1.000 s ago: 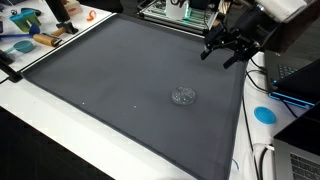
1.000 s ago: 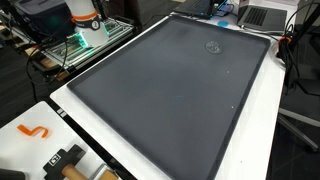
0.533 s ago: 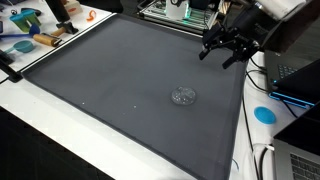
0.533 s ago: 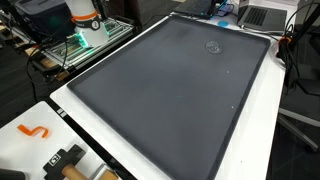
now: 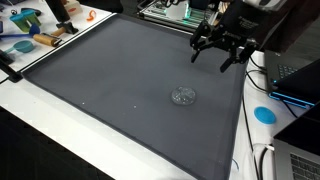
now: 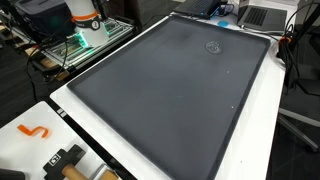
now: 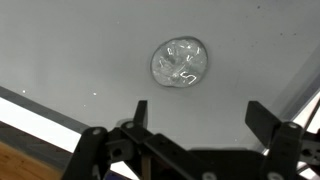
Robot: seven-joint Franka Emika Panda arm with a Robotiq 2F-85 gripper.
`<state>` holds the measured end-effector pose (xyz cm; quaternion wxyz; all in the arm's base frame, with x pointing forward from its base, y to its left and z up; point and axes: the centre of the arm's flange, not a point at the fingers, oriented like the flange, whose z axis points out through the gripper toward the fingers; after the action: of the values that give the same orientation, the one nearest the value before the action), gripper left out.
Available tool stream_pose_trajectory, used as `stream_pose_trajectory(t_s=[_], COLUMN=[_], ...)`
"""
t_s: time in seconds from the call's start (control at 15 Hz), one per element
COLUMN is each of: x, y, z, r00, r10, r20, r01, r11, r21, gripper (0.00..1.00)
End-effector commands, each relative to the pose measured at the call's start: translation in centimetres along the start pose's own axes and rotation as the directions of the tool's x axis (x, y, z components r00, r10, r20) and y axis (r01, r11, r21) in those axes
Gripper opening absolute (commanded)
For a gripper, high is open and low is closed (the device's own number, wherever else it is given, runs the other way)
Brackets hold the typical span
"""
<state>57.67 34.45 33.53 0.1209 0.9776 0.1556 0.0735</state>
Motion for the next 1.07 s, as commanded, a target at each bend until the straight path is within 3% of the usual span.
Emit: stream_pose_trajectory(t_s=[0.0,0.27,0.53,0.73,0.8,1.0], x=[-0.5,0.2,0.6,0.8,1.9,1.9], y=[2.6,5.4,7.6,8.4,8.0,8.2], z=[0.0,0.1,0.2,0.2,0.1,0.2], r00=[0.993,0.970,0.951,0.943,0.954,0.949], r10=[0.120,0.241,0.306,0.330,0.298,0.311], r20=[0.014,0.037,0.045,0.048,0.043,0.045], r01=[-0.121,-0.244,-0.309,-0.333,-0.301,-0.314], r11=[0.988,0.955,0.934,0.925,0.940,0.935], r21=[0.094,0.167,0.182,0.181,0.164,0.163], gripper=[1.00,1.00,1.00,1.00,1.00,1.00])
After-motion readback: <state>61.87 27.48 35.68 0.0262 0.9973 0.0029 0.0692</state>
